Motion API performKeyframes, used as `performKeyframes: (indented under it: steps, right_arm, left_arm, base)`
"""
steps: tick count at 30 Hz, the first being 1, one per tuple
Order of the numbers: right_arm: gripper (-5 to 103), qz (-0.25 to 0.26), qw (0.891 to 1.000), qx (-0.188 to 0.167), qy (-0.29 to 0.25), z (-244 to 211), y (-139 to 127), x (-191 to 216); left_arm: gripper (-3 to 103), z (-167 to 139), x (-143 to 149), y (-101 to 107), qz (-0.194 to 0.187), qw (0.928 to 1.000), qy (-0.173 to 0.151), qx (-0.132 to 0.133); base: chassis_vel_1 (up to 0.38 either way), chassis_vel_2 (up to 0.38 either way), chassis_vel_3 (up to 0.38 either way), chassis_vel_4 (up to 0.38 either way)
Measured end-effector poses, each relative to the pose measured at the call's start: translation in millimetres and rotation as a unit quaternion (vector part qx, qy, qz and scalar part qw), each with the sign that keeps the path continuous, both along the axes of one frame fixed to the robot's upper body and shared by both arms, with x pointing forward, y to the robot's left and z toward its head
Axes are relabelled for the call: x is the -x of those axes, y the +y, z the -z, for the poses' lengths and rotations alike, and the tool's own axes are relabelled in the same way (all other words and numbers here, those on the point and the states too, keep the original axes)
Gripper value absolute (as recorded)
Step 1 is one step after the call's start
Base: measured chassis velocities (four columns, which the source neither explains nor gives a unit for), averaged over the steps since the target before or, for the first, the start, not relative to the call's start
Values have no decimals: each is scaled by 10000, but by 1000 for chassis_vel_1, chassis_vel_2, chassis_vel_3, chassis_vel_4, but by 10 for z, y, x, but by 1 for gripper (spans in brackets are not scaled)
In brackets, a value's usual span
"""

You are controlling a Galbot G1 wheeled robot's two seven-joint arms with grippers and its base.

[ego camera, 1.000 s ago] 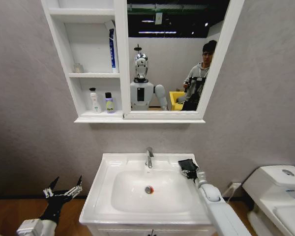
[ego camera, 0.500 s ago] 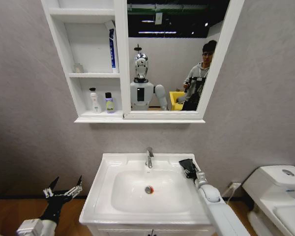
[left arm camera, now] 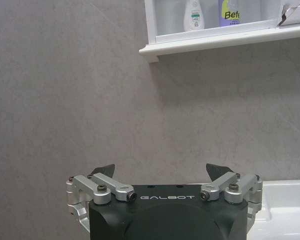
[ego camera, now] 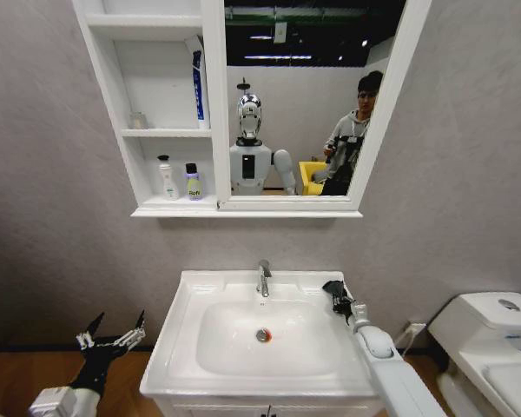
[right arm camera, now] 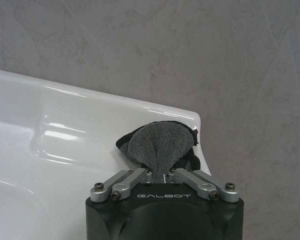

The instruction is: Move facial cleanser and shampoo from washbasin to cabinet, then wipe washbasin with towel.

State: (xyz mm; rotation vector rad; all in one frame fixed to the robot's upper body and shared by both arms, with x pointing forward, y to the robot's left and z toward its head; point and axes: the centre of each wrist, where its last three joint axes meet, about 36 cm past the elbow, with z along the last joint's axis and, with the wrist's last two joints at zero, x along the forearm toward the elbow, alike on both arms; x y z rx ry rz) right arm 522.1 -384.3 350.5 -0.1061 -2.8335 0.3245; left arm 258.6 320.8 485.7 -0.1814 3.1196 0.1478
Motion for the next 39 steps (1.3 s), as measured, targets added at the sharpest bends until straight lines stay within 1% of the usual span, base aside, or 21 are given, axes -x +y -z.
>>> performKeyframes:
  steps: [6,8,9,12,13,14,15,16,19,21,23,24,27,28,30,31,34,36,39]
  right_arm:
    - [8,-23,9998,-86,-158,-116,60,34]
    - [8,-58,9991,-302,-293,-247,164,91]
    - [8,-58,9991,-302,-293,-247,164,91]
    - [8,-182,9971,-558,-474,-467,377,195]
    - [8,-182,9971,-558,-474,-467,377,195]
    - [8,-223,9957,-683,-578,-574,510,247]
    - [8,-247,9948,-731,-660,-652,610,285]
    - [8,-247,9948,-731,-660,-652,610,285]
    - [8,-390,9934,-798,-722,-804,869,389]
    - [8,-428,9934,-810,-683,-808,909,409]
    - [8,-550,9941,-840,-413,-717,1037,478]
    - [8,-550,9941,-840,-413,-717,1037,478]
    - [8,-663,9916,-1086,230,-500,1248,576]
    - [8,-663,9916,-1086,230,-500,1248,576]
    - [8,-609,9880,-1291,592,-440,1372,616]
    - [8,-609,9880,-1291,592,-440,1372,616]
    - [8,-420,9828,-1520,960,-402,1491,643]
    - [8,-359,9819,-1539,1041,-367,1506,645]
    - [8,-279,9817,-1451,1200,-262,1502,662]
  left_arm:
    - [100,0,0,0,0,10000,-1,0]
    - [100,0,0,0,0,10000,0,0]
    - [100,0,0,0,0,10000,0,0]
    - [100,0,0,0,0,10000,-1,0]
    - [100,0,0,0,0,10000,-1,0]
    - [100,0,0,0,0,10000,-1,0]
    - [100,0,0,0,1,10000,0,0]
    - [100,0,0,0,1,10000,0,0]
    - [100,0,0,0,0,10000,-1,0]
    - [100,0,0,0,0,10000,0,0]
    - [100,0,0,0,0,10000,0,0]
    - [100,0,0,0,0,10000,0,0]
    - [100,0,0,0,1,10000,0,0]
    - [100,0,0,0,1,10000,0,0]
    - [100,0,0,0,0,10000,0,0]
    - [100,0,0,0,0,10000,0,0]
    - [100,0,0,0,0,10000,0,0]
    - [100,0,0,0,0,10000,0,0]
    - [100,0,0,0,0,10000,-1,0]
  base:
    - [0,0,0,0]
    - [0,0,0,0]
    - [0,0,0,0]
    - [0,0,0,0]
    - [0,0,0,0]
    - [0,0,0,0]
    - [0,0,0,0]
    - [0,0,0,0]
    - [0,0,0,0]
    - [0,0,0,0]
    - [0,0,0,0]
    - [0,0,0,0]
    - [0,0,0,0]
    - [0,0,0,0]
    - [0,0,0,0]
    - [0,0,0,0]
    - [0,0,0,0]
    - [0,0,0,0]
    - [0,0,0,0]
